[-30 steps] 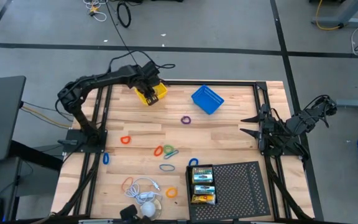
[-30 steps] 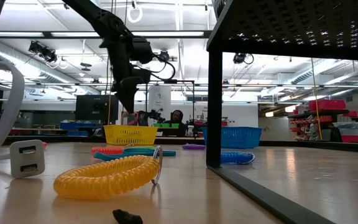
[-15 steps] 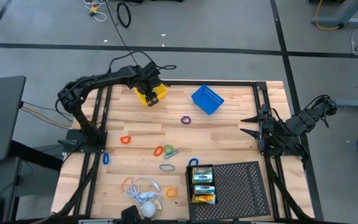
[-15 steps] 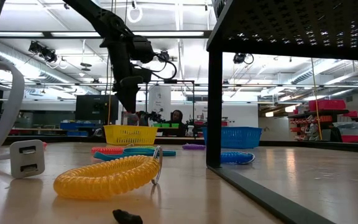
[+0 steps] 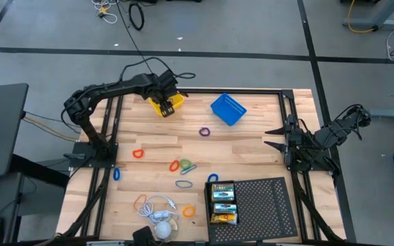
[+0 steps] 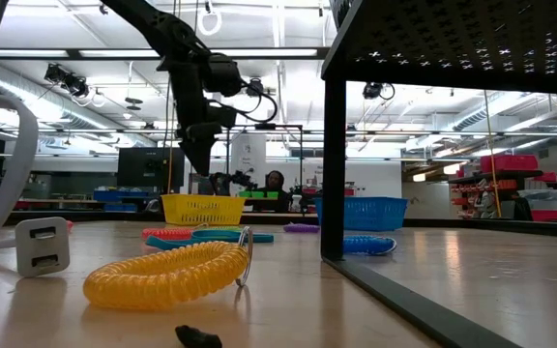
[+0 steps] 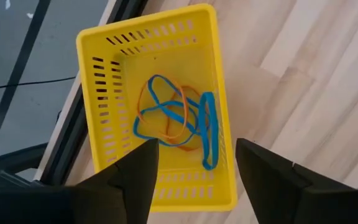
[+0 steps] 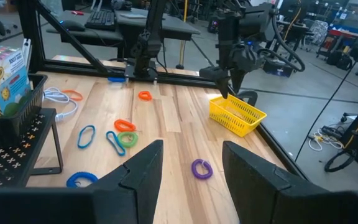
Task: Pick & Place Office Desk Supplies
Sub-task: Put the blue rubber band into the yellow basket
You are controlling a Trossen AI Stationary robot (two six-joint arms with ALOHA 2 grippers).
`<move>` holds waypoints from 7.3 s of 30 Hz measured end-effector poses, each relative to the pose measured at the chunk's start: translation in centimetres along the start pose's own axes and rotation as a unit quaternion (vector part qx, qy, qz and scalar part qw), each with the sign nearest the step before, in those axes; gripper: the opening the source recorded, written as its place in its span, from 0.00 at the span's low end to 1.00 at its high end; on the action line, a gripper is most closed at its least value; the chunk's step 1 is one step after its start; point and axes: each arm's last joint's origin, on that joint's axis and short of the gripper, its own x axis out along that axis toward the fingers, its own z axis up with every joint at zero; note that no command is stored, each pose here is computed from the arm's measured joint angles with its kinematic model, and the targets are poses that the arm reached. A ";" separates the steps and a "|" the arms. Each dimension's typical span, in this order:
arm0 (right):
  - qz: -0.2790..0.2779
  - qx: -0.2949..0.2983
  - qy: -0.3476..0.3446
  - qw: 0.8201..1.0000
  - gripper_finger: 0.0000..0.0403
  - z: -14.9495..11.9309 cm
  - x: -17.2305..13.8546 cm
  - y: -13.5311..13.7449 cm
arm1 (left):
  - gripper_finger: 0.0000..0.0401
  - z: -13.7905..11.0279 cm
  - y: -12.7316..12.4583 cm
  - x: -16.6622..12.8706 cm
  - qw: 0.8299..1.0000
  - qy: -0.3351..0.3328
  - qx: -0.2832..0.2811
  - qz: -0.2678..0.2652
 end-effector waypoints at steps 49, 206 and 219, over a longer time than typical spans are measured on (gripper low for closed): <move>0.000 0.006 0.006 1.000 0.44 -0.2 0.0 0.0 | 0.49 -3.0 -29.1 1.7 0.957 -0.040 0.197 -0.207; -0.043 -0.008 0.029 0.999 0.44 0.2 2.0 1.5 | 0.05 -9.3 -30.4 1.2 0.945 -0.109 0.177 -0.254; -0.041 -0.008 0.029 0.999 0.44 0.2 2.0 1.5 | 0.01 -8.6 -31.5 -1.3 0.944 -0.122 0.229 -0.201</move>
